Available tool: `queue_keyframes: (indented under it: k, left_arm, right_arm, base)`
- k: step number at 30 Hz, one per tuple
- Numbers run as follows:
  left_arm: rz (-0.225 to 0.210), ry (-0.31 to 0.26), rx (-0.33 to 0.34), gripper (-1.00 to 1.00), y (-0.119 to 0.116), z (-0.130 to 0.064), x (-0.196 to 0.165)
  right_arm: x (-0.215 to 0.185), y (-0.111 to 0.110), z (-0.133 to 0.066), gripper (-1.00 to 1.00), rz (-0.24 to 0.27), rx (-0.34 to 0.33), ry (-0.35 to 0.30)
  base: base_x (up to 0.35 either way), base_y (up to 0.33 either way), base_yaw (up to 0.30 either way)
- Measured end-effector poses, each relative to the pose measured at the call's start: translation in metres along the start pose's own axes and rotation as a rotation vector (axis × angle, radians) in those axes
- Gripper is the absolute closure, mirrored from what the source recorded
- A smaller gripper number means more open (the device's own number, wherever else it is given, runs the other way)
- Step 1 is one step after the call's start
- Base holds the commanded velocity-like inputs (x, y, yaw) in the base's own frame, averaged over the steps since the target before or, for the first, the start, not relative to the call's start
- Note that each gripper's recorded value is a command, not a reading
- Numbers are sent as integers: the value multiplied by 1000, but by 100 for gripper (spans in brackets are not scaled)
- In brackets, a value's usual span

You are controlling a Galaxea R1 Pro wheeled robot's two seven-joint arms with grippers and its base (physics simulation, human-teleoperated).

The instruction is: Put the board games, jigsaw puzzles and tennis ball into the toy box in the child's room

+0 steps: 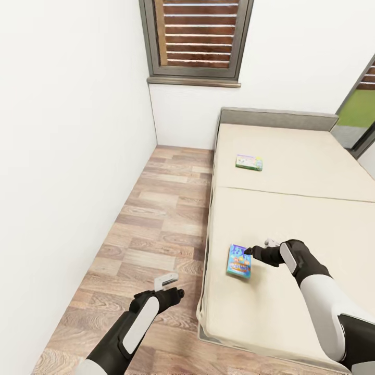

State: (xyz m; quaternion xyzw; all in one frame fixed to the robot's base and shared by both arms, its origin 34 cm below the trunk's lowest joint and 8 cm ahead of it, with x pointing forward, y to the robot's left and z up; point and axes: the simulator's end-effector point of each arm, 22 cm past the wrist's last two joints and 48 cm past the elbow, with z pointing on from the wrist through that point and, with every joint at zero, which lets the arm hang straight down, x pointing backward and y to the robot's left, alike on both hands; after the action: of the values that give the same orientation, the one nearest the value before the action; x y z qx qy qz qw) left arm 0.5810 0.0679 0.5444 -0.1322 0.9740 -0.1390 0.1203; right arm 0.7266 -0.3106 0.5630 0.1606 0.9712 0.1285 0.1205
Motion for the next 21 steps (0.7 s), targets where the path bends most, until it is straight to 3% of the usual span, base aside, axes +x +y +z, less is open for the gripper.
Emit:
queue_keyframes:
  k: [21]
  left_arm:
    - [-8, 32, -10, -100, 7, 11, 12]
  right_arm:
    - [12, -8, 16, -100, 7, 12, 31]
  base:
    - [0, 0, 0]
